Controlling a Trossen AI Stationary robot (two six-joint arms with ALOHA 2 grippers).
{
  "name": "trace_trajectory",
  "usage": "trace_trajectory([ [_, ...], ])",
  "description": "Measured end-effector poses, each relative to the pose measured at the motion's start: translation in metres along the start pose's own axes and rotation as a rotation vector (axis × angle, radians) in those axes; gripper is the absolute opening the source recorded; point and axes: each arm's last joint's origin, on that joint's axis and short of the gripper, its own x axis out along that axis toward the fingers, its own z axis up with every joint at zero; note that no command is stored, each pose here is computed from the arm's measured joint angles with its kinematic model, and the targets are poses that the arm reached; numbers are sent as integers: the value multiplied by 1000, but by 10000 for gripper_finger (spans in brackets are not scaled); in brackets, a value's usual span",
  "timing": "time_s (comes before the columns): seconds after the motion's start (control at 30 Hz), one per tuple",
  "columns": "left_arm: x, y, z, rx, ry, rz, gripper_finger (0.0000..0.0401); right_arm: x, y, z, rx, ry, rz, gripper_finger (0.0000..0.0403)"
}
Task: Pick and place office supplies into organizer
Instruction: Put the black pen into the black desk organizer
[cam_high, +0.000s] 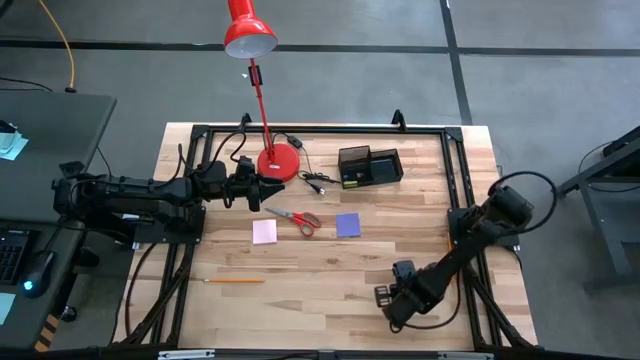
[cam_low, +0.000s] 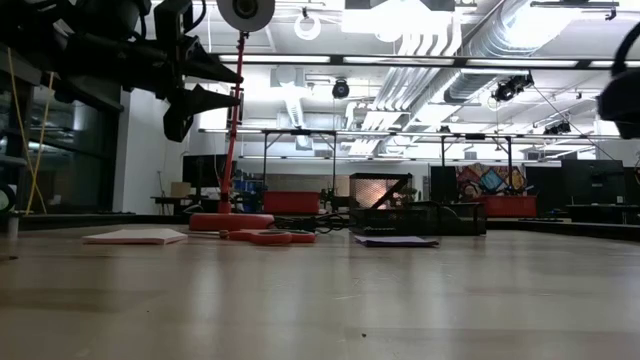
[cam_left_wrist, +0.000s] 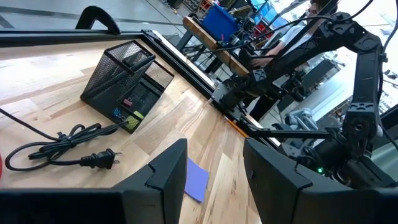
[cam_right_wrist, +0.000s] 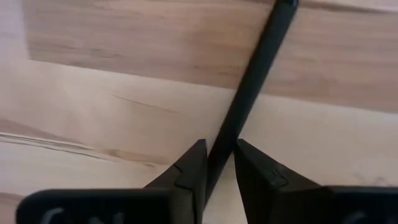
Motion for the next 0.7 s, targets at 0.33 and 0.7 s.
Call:
trace_trajectory([
  [0.33, 0, 0, 0, 0, 0, 0, 145, 2, 18, 20, -103, -30, 69, 40],
  [0.7, 0, 0, 0, 1, 0, 0, 145, 4, 45, 47, -232, -124, 215, 32],
])
